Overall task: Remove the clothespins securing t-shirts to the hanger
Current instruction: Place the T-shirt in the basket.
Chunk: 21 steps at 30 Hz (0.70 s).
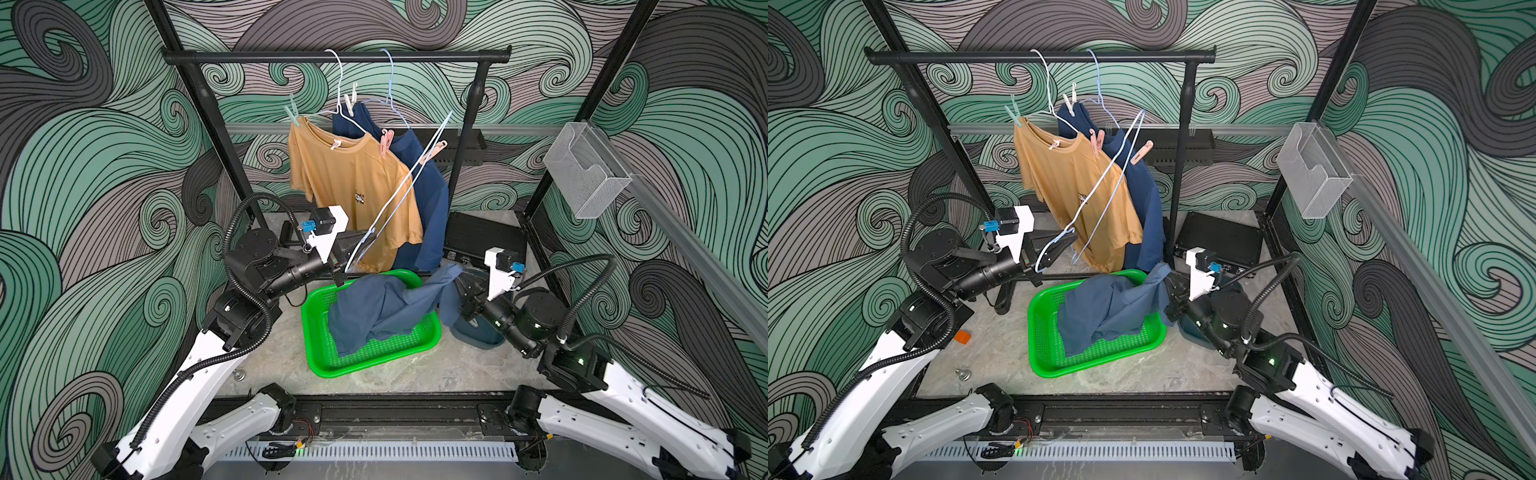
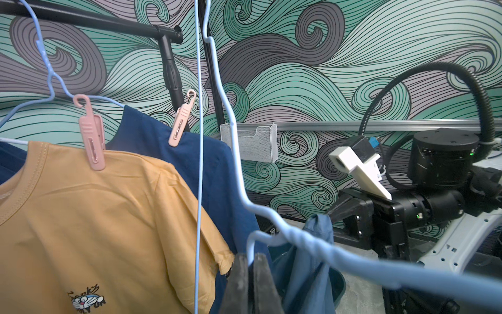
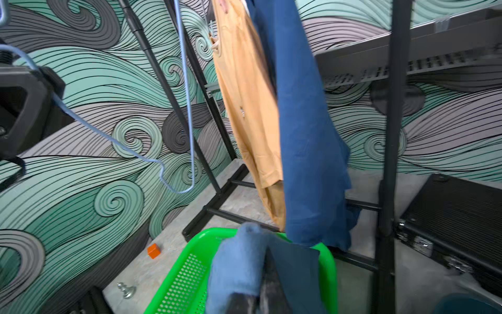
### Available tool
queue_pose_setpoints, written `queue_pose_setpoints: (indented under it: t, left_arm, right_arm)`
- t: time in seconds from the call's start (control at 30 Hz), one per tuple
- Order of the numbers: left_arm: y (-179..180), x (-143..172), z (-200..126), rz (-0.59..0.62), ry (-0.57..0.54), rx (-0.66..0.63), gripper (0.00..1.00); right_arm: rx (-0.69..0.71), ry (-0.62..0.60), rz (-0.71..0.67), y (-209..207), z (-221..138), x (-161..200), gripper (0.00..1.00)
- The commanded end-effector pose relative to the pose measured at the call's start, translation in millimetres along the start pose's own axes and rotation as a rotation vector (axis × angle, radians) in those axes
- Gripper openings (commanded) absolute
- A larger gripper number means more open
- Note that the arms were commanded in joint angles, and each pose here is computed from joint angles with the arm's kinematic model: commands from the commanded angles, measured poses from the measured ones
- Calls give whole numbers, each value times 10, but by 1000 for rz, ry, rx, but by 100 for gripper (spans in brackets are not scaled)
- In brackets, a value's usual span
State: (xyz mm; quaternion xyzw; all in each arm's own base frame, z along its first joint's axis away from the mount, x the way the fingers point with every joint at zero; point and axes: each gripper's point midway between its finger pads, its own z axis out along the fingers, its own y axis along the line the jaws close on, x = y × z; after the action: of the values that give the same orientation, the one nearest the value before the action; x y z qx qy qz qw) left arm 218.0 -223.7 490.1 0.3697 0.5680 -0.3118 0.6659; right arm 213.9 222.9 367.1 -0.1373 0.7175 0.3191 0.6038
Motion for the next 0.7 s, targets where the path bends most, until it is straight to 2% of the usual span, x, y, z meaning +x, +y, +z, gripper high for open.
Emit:
queue_pose_setpoints:
  t: [0.0,0.17,0.33,0.5,0.53,0.57,0.63,0.67]
  left_arm:
    - [82,-144,-111,17,-2,-62,0]
    - [119,18,-130,-1,74,-82,0]
    - [102,142,-96,-19,119,-61,0]
    - [110,147,-107,-5,129,-63,0]
    - [111,144,-114,-3,135,-63,0]
    - [113,155,-114,-4,143,-63,0]
    - [117,179,-110,-6,154,-62,0]
    - [116,203,-112,-7,162,-61,0]
  right_arm:
    - [-127,58,51,379,276,150,0]
    - [-176,120,80,611,697,440,0]
    - [-117,256,79,575,1108,1016,0]
    - [-49,386,44,466,1271,1455,0]
    - [-41,413,44,451,1267,1520,3]
    - [-42,436,39,450,1256,1573,20]
    - [-43,477,32,428,1201,1684,63]
    - [-41,482,35,415,1163,1691,74]
